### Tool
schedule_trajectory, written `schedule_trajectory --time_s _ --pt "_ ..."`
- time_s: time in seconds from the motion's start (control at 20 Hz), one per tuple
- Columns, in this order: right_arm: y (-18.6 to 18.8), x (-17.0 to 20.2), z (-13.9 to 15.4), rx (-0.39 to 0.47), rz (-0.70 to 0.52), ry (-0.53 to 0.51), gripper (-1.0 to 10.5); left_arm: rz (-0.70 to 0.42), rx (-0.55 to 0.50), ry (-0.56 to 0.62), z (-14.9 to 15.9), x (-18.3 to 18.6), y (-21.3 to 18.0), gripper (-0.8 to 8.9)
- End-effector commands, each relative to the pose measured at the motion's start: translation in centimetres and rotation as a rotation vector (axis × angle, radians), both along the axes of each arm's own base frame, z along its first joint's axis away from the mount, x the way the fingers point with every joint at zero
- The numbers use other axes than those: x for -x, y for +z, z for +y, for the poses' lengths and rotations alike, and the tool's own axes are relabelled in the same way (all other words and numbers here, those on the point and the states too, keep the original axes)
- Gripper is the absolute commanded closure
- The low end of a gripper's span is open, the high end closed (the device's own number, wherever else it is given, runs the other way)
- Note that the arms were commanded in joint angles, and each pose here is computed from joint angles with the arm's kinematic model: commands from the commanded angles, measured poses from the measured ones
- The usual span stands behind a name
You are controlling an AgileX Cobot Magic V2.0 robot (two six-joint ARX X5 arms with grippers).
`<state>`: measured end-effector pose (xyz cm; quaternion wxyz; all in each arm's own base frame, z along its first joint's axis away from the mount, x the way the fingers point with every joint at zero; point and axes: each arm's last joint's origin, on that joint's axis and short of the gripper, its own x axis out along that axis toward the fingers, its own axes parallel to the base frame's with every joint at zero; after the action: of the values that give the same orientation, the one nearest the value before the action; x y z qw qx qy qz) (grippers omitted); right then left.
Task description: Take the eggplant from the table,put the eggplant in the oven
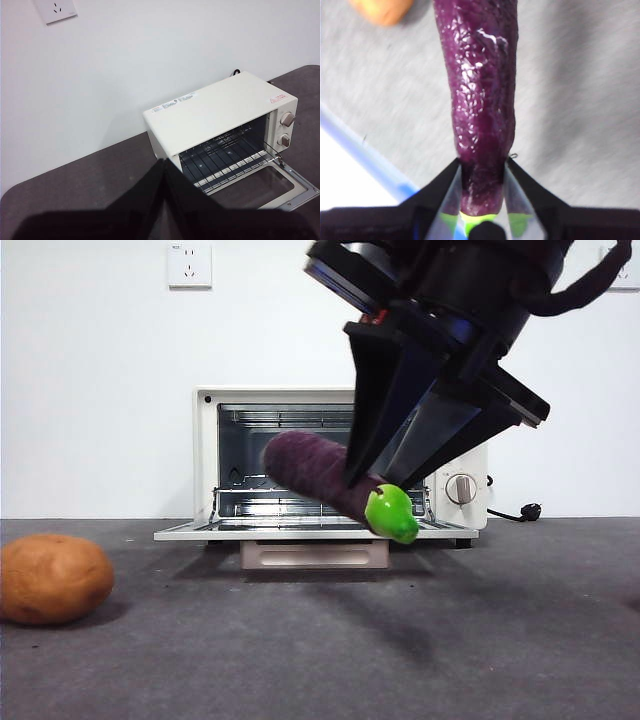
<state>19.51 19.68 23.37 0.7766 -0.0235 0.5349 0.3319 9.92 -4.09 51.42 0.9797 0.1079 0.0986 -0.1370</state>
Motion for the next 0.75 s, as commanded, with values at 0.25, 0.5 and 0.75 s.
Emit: schedule_trajectory --time_s 0.25,0.5,0.75 --pt "1.9 -4.1 -1.9 -0.128 -0.072 -0.104 9.6 0.004 -0.012 -0.004 0.1 0.1 -0.1 8.19" --pt "2.1 -9.3 -2.9 -0.176 -0.035 -0.182 9.6 0.022 -0.009 -0.045 0.0 0.2 -0.3 8.19" --pt "1.9 -14.9 -1.7 -0.174 -0.004 -0.223 9.6 0.035 -0.015 -0.045 0.1 0.5 -0.4 8.19"
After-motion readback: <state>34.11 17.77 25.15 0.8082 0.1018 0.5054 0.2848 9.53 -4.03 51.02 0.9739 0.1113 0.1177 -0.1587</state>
